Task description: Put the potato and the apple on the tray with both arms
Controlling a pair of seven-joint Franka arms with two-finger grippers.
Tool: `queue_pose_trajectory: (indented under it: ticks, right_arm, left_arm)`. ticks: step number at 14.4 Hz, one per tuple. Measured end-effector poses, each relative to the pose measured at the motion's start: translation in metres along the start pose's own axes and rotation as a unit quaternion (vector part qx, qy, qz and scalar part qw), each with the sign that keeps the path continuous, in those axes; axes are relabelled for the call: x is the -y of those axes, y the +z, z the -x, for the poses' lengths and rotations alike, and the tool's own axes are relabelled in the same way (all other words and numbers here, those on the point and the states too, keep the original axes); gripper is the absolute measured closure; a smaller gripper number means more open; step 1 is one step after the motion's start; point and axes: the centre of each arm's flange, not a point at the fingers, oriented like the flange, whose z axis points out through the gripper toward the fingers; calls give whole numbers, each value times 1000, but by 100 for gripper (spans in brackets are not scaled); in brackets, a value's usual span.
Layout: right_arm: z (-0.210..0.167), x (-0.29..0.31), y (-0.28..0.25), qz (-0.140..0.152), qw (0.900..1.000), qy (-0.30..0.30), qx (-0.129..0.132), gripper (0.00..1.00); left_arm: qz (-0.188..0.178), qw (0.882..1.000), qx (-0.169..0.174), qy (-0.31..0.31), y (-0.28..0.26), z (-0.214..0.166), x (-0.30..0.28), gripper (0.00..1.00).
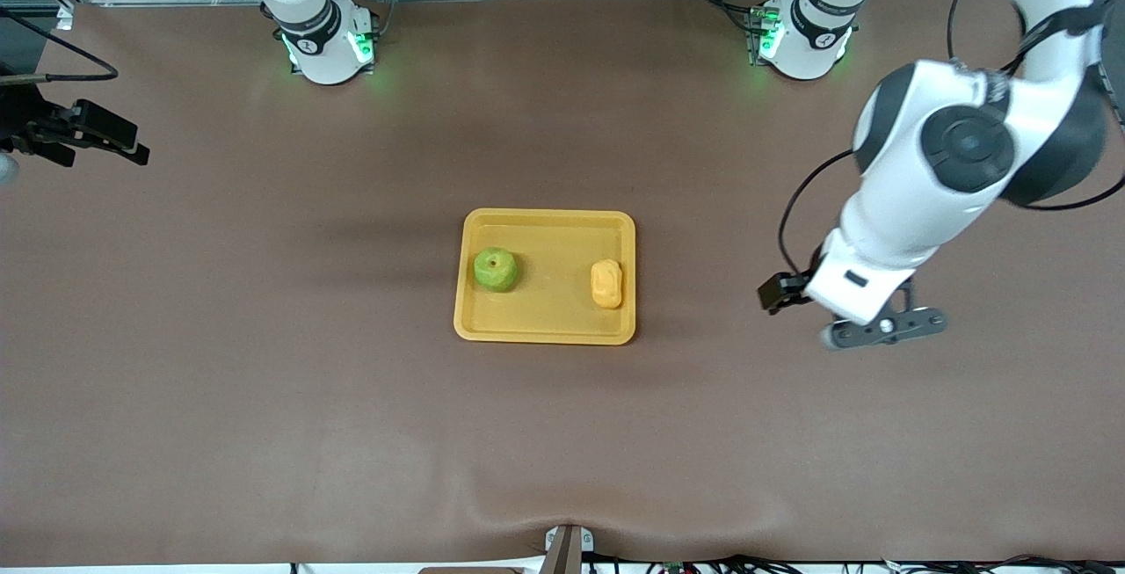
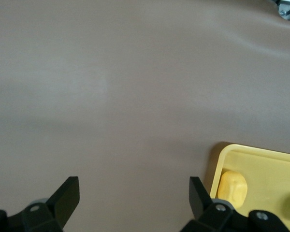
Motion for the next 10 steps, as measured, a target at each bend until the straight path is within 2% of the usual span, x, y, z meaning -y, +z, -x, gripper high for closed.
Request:
queue_pose_trajectory:
  ticks: [2,4,6,10]
  right_arm:
    - [0,-1,-5,0,1000,1,-5,0]
    - [1,-2,-11,0,1000,2,-12,0]
    - [1,-3,-13,1,1000,3,-12,0]
    - [-1,-4,-10,7,1000,4,-9,0]
  left_arm:
    - [-5,1000,-10,2,-22,0,16,0]
    - [-29,999,-24,27,-37,0,28,0]
    - [-38,998,-33,46,-48,-3,42,0]
    - [-44,996,-31,70,-65,-4,66,0]
